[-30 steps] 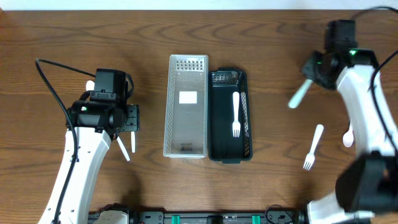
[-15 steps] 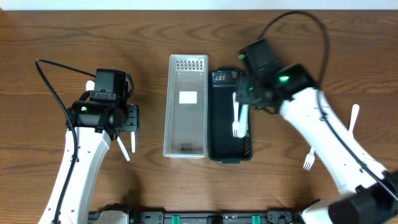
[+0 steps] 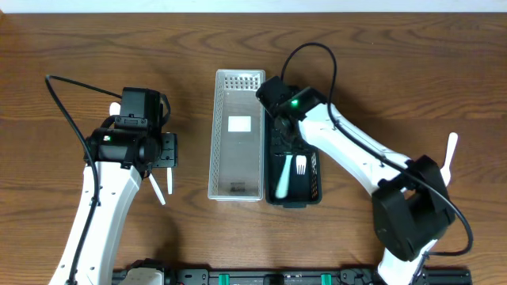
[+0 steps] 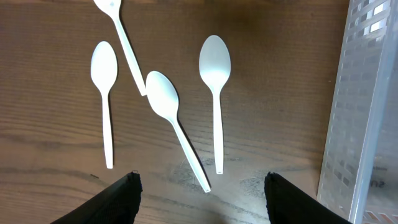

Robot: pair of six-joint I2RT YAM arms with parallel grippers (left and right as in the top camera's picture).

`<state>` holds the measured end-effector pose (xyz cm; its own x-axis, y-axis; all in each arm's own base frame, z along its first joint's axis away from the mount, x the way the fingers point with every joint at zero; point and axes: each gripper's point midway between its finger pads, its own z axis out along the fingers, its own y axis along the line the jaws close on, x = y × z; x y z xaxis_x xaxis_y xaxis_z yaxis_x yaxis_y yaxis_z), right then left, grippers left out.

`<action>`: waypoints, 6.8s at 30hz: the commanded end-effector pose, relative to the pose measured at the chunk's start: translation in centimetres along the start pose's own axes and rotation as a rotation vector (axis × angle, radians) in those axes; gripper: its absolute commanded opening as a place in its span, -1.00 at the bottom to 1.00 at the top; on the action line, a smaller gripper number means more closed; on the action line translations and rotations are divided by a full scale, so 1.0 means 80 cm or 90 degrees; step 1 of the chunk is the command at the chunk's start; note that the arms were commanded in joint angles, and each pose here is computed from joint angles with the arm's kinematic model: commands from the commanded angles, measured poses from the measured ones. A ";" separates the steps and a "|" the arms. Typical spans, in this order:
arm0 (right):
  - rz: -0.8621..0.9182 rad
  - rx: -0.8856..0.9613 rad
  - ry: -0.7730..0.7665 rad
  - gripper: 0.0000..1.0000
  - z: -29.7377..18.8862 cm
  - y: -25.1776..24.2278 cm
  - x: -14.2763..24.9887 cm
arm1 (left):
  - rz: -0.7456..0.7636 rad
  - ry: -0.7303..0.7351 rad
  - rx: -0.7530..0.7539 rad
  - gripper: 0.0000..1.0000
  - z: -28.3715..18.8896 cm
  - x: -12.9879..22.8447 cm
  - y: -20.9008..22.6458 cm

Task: Pack container
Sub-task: 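Carry the green utensil into the black basket and release it, then move the right gripper to the second white fork and grasp it, then place the fork into the black basket and open the right gripper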

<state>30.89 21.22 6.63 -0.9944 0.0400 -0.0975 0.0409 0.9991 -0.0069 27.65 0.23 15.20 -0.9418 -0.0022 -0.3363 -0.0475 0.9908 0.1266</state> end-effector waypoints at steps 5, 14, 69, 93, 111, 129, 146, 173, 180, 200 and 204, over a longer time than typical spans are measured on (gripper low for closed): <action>0.006 -0.012 -0.029 -0.10 -0.019 0.001 -0.011 | 0.000 -0.003 -0.005 0.32 -0.002 -0.004 0.002; 0.143 -0.021 -0.210 -0.08 -0.173 -0.106 -0.057 | 0.000 -0.003 -0.005 0.32 -0.002 -0.004 0.002; 0.450 0.096 0.037 0.98 0.041 -0.325 0.104 | 0.000 -0.005 -0.005 0.33 -0.002 -0.005 0.002; 0.420 0.091 0.032 0.95 0.092 -0.323 0.136 | -0.001 -0.007 -0.005 0.33 -0.002 -0.006 0.002; 0.422 0.085 0.048 0.36 0.101 -0.318 0.151 | -0.001 -0.007 -0.005 0.33 -0.002 -0.006 0.002; 0.423 0.083 0.040 -0.37 0.102 -0.319 0.147 | -0.001 -0.007 -0.005 0.33 -0.002 -0.006 0.002; 0.425 0.076 0.017 -0.78 0.102 -0.319 0.136 | 0.001 0.000 -0.006 0.33 -0.002 -0.003 0.002; 0.021 -0.117 -0.258 -0.75 -0.172 -0.096 -0.054 | 0.000 -0.001 -0.006 0.33 -0.002 -0.003 0.002; 0.002 -0.100 -0.167 -0.74 -0.110 -0.045 -0.036 | 0.000 -0.003 -0.006 0.33 -0.002 -0.004 0.002; -0.055 -0.086 -0.112 -0.11 -0.045 -0.007 -0.066 | 0.000 -0.004 -0.005 0.33 -0.002 -0.004 0.002; 0.021 -0.049 -0.203 -0.06 -0.128 -0.071 -0.112 | 0.000 -0.004 -0.005 0.33 -0.002 -0.004 0.002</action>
<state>35.26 19.16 10.26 -0.9783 -0.0069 -0.2070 -0.0239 0.9965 0.0800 27.63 0.23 15.19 -0.9420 -0.0022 -0.3356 -0.0474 0.9908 0.1267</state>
